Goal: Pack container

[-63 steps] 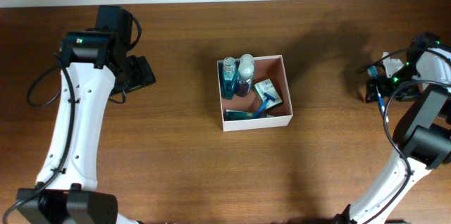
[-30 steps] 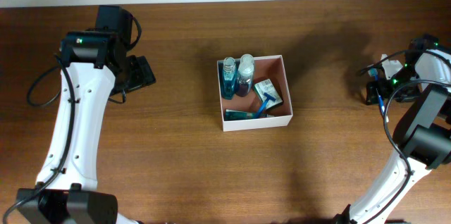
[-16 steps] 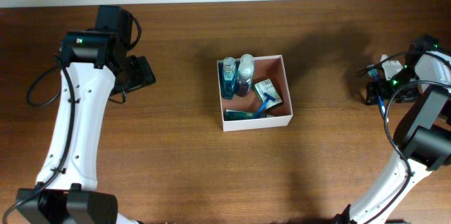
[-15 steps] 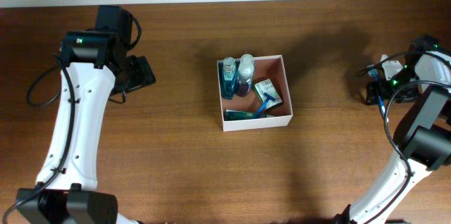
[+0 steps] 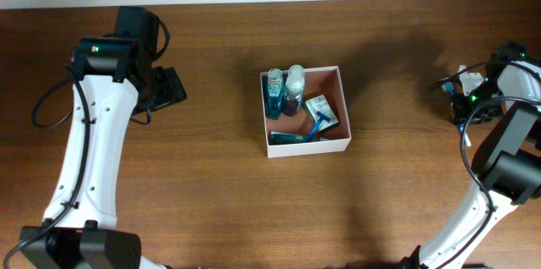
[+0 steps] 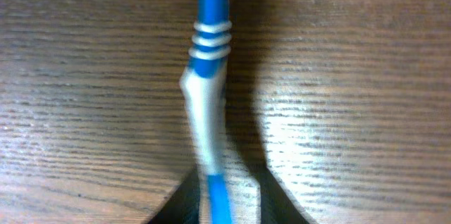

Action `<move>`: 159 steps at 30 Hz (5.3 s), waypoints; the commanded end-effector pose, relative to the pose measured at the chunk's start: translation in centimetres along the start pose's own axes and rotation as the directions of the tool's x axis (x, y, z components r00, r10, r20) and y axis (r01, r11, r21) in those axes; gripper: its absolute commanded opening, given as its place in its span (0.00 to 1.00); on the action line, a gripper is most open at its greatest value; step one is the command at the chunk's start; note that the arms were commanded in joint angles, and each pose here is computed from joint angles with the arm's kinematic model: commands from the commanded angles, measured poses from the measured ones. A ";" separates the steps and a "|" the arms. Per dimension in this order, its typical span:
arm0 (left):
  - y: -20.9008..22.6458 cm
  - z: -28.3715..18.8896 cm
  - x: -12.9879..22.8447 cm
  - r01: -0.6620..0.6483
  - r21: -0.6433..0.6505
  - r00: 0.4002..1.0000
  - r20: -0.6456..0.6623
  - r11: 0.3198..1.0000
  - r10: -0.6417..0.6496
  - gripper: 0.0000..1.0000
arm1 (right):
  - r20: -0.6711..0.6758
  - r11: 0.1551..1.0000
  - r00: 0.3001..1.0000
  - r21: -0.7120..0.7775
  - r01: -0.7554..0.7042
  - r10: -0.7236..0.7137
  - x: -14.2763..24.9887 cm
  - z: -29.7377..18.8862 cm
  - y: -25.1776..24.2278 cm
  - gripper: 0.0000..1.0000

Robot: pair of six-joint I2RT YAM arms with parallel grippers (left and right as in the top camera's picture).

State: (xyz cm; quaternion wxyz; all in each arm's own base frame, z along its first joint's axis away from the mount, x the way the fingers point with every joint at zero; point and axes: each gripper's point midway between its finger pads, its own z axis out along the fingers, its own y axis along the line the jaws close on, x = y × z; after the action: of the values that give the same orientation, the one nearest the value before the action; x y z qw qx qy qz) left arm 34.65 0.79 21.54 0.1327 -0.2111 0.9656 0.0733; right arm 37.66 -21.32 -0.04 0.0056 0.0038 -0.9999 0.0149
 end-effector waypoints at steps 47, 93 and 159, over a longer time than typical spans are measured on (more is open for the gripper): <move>0.1 0.4 0.0 0.009 -0.012 1.000 -0.005 1.000 -0.009 0.99 | 0.024 0.772 0.998 -0.635 -0.026 0.053 -6.0 -20.8 30.0 0.04; 0.1 0.4 0.0 0.009 -0.012 1.000 -0.005 1.000 -0.009 0.99 | -0.108 0.902 0.938 -0.259 -0.345 0.328 1.1 -17.1 36.6 0.04; 0.1 0.4 0.0 0.009 -0.012 1.000 -0.005 1.000 -0.009 0.99 | -0.019 0.927 0.930 -0.068 -0.369 0.368 4.0 -21.4 20.2 0.39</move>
State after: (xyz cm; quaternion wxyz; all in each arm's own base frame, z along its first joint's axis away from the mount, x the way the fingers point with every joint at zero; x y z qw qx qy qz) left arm 34.65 0.79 21.54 0.1327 -0.2111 0.9656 0.0733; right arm 33.96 0.74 18.67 0.0437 -0.2195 -0.9742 -0.0278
